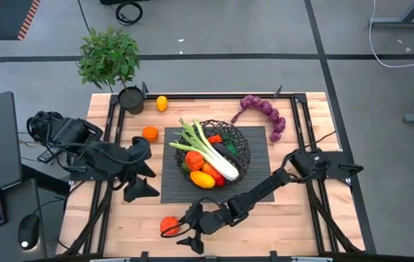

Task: Build produce basket
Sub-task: Put the pumpkin into the black basket

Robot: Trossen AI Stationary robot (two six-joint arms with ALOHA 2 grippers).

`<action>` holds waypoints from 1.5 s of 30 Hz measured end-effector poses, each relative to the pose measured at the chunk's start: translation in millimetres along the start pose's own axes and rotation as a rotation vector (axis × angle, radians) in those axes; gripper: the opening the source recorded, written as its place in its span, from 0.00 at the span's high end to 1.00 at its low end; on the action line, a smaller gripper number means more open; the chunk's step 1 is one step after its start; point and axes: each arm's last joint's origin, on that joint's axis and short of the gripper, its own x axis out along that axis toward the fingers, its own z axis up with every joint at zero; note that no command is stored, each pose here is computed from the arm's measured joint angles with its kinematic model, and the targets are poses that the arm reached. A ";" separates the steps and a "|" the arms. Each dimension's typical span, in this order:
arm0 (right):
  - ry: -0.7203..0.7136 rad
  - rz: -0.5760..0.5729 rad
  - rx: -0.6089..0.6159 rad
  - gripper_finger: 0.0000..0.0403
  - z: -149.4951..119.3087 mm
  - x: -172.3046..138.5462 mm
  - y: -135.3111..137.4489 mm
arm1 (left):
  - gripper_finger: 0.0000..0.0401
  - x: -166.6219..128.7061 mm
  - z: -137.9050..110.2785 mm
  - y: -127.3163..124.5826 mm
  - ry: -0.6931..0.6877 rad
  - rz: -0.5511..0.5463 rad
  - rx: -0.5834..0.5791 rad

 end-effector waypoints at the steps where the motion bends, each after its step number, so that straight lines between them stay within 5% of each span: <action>1: 0.009 0.001 -0.015 0.02 -0.9 1.1 -1.8 | 0.02 0.2 -0.8 -0.1 0.004 0.003 -0.001; 17: -0.021 -0.060 -0.130 0.01 4.4 16.8 -34.7 | 0.02 -0.1 -1.9 0.9 0.012 0.014 -0.013; 40: -0.033 -0.108 -0.289 0.01 -1.9 14.7 -26.5 | 0.02 0.1 -1.4 1.5 0.012 0.017 0.052; 45: -0.021 -0.078 -0.290 0.01 -21.2 30.0 -34.9 | 0.02 0.1 -1.4 1.4 0.012 0.016 0.057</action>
